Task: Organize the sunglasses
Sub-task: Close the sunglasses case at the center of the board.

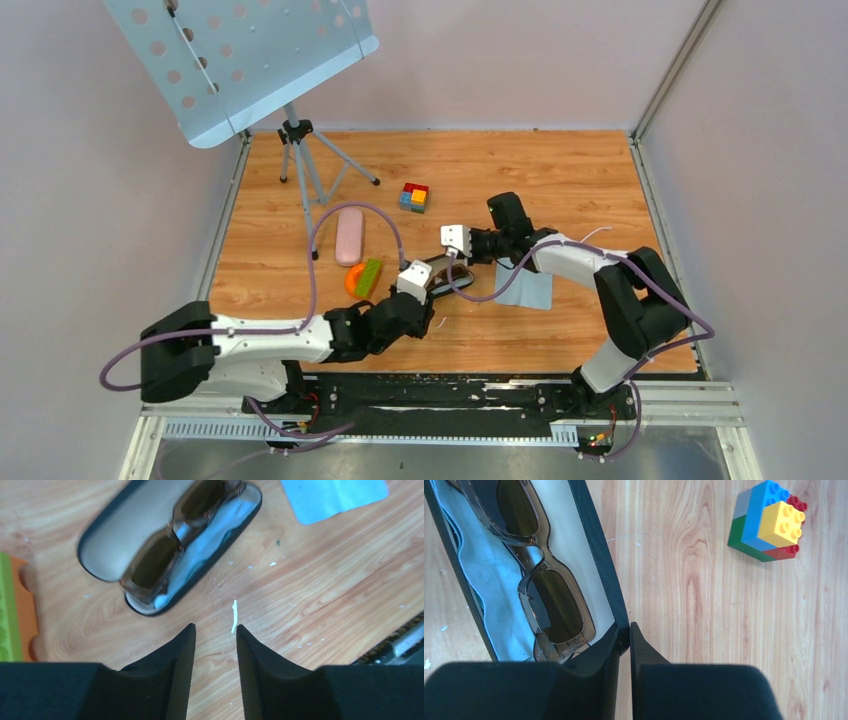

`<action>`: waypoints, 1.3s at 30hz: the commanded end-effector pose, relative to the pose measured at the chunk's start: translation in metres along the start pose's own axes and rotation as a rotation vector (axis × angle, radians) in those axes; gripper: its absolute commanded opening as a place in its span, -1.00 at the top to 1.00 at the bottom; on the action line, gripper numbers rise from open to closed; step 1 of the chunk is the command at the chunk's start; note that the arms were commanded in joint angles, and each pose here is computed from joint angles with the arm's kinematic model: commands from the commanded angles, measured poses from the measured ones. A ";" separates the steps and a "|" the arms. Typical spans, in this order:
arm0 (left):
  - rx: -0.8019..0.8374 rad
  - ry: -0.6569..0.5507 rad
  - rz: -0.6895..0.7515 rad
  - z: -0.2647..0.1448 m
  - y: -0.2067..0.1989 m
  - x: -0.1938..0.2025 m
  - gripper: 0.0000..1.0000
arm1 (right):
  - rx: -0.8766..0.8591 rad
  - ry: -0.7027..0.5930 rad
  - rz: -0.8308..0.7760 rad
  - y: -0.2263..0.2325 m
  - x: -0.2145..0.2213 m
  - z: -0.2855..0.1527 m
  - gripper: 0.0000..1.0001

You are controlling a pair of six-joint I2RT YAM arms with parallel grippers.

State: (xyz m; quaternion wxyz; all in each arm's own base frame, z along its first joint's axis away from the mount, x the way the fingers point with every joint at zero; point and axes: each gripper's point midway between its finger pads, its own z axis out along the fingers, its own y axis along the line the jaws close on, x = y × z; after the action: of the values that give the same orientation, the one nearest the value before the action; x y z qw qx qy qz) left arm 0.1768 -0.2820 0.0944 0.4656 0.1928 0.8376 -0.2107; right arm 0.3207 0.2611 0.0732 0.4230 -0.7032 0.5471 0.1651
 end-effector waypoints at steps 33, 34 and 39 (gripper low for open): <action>-0.279 -0.113 -0.272 0.093 0.018 0.019 1.00 | -0.229 -0.055 0.041 0.076 -0.018 -0.009 0.63; -0.269 -0.108 -0.276 0.095 0.016 0.022 1.00 | -0.247 -0.054 0.042 0.081 -0.020 -0.010 0.58; -0.249 -0.117 -0.285 0.101 0.013 0.027 1.00 | -0.439 -0.071 0.037 0.118 -0.032 -0.021 0.16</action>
State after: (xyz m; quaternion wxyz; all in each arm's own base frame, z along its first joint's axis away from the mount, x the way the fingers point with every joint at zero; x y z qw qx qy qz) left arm 0.2312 -0.3171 0.0195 0.4784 0.0174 0.8620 -0.1667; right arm 0.2742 0.2585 0.0710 0.3818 -0.7320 0.5276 0.2002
